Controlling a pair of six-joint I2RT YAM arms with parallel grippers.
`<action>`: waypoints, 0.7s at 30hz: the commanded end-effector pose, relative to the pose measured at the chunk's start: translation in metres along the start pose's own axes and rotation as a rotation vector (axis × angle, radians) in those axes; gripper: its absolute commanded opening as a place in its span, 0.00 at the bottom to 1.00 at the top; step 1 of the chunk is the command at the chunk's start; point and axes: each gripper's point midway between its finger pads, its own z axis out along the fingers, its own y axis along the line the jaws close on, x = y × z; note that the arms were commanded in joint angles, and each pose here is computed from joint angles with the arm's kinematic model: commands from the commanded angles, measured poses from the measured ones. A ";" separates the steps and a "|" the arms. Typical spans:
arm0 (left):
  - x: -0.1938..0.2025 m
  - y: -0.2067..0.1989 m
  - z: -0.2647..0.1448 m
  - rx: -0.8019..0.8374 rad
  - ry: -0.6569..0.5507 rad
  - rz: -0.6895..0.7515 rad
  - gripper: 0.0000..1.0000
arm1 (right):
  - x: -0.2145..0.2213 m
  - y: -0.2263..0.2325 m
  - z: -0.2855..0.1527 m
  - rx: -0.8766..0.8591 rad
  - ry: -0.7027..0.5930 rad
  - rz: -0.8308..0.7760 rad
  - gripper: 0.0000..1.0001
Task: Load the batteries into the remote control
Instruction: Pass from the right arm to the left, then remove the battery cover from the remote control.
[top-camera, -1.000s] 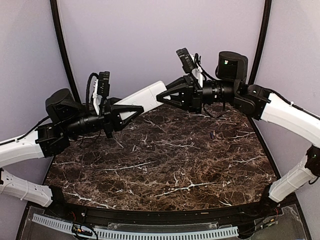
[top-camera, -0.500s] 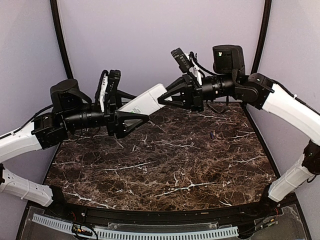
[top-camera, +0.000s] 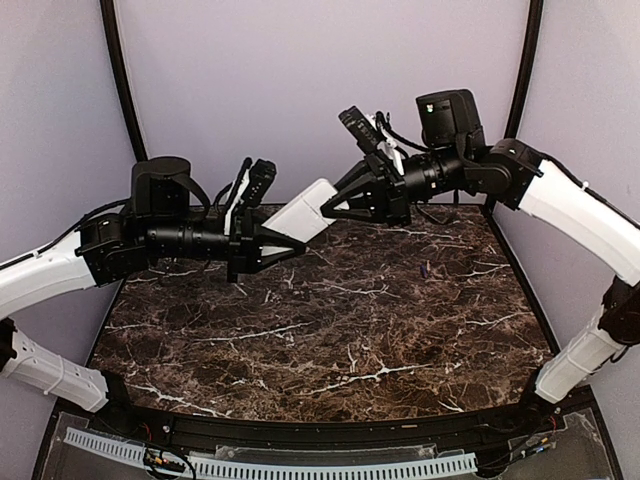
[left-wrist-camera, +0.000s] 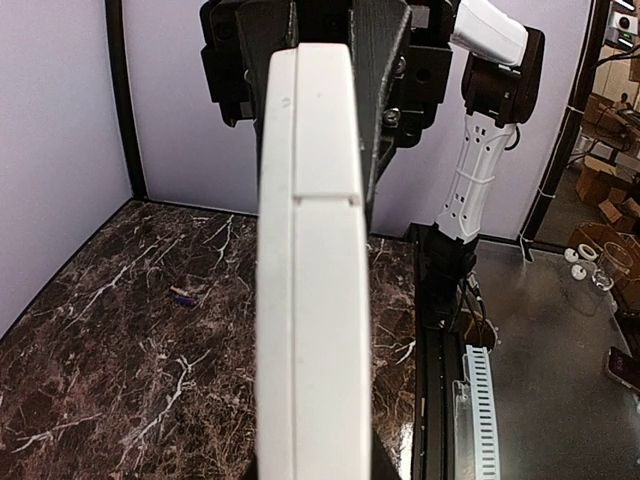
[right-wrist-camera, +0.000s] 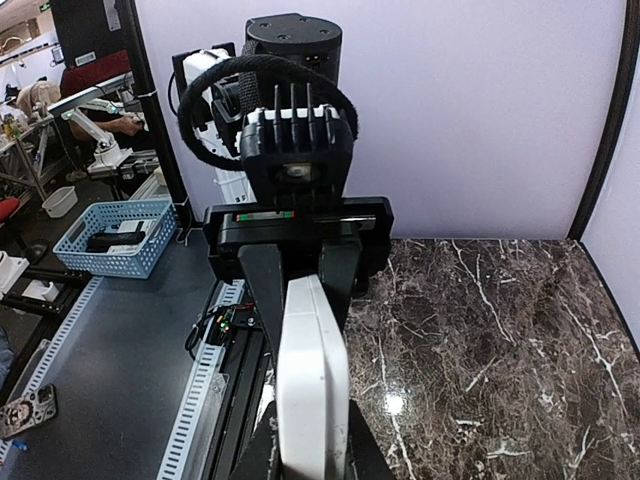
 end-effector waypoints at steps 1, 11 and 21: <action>-0.011 0.011 -0.002 -0.069 -0.037 -0.014 0.00 | 0.004 -0.005 0.004 0.042 -0.013 0.027 0.05; 0.031 0.024 0.014 -0.112 0.138 -0.133 0.00 | 0.058 -0.046 0.019 0.174 0.020 0.096 0.39; 0.052 0.014 0.018 -0.036 0.235 -0.060 0.00 | 0.082 -0.055 0.005 0.165 -0.008 0.109 0.39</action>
